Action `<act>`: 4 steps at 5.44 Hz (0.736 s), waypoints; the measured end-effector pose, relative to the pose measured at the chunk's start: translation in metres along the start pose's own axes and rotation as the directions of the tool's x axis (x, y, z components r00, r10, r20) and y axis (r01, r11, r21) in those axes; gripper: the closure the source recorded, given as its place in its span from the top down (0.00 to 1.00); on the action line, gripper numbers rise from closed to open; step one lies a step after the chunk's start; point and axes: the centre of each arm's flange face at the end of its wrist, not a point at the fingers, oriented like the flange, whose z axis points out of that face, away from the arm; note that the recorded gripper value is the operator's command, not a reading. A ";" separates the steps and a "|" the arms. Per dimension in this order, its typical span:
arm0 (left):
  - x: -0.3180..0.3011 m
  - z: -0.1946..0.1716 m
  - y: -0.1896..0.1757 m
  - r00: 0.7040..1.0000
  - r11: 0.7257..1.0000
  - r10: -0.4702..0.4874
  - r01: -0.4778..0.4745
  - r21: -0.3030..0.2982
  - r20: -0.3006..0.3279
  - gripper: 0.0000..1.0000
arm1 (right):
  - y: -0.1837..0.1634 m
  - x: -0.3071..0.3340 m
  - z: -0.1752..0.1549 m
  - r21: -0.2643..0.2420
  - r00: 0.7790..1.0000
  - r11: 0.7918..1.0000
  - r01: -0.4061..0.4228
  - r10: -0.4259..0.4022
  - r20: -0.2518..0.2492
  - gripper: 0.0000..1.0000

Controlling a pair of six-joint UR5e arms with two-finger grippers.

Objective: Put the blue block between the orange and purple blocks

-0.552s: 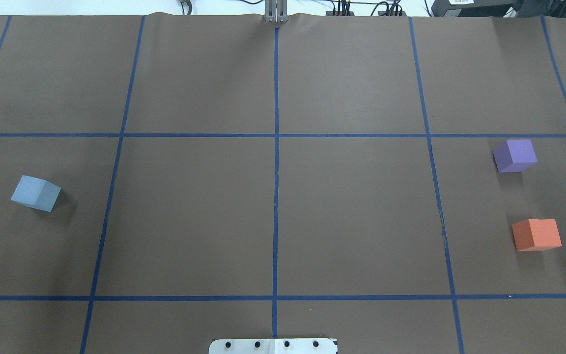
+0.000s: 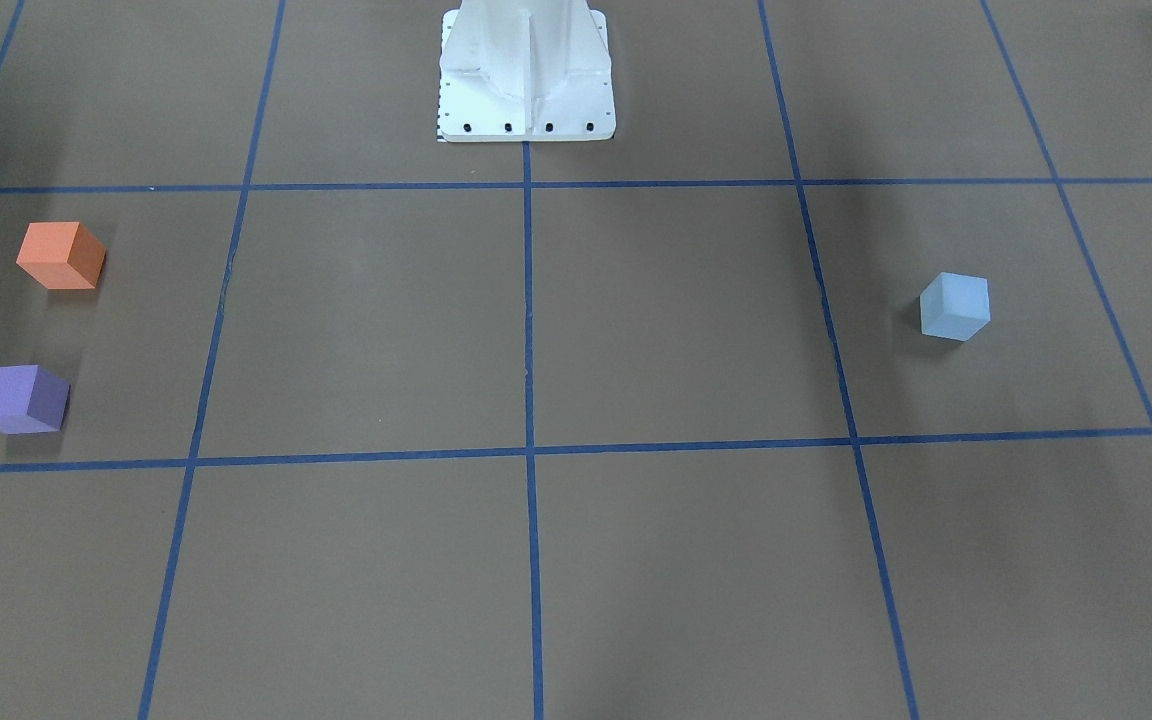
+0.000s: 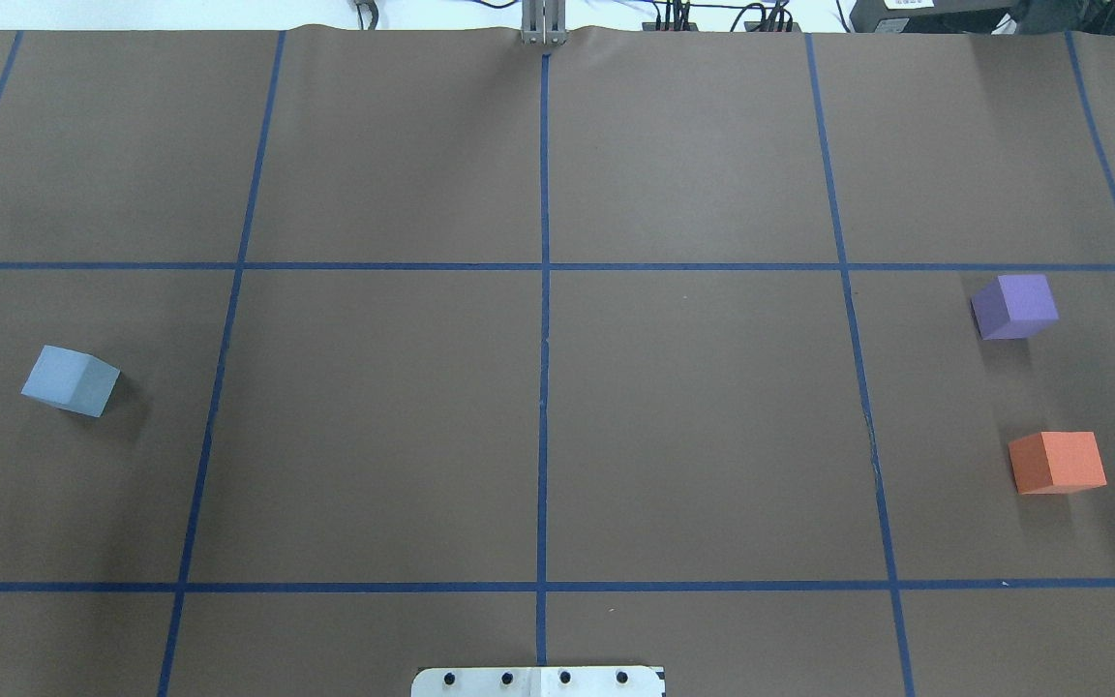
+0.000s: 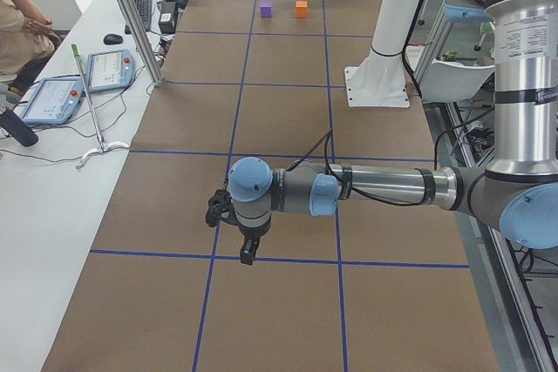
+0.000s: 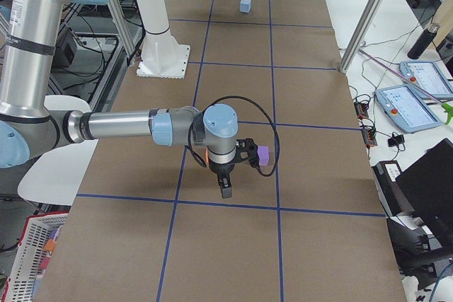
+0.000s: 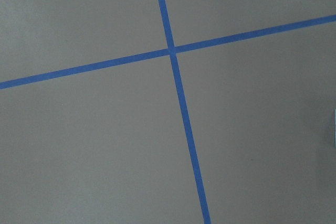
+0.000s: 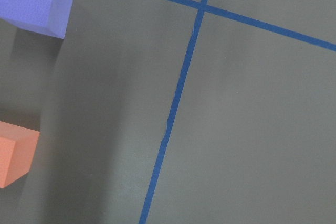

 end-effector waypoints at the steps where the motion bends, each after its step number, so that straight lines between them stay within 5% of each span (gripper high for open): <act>1: 0.011 -0.012 -0.015 0.998 0.996 0.063 -0.064 0.063 0.012 1.00 | -0.009 -0.007 -0.007 0.049 0.999 0.998 0.033 -0.034 0.013 1.00; 3: 0.039 -0.044 -0.053 0.969 0.935 0.239 -0.248 0.253 0.065 1.00 | -0.036 -0.017 -0.019 0.202 0.986 0.967 0.154 -0.163 0.027 1.00; 4: 0.047 -0.049 -0.064 0.969 0.926 0.240 -0.249 0.284 0.064 1.00 | -0.046 -0.013 -0.016 0.218 0.984 0.962 0.167 -0.178 0.031 1.00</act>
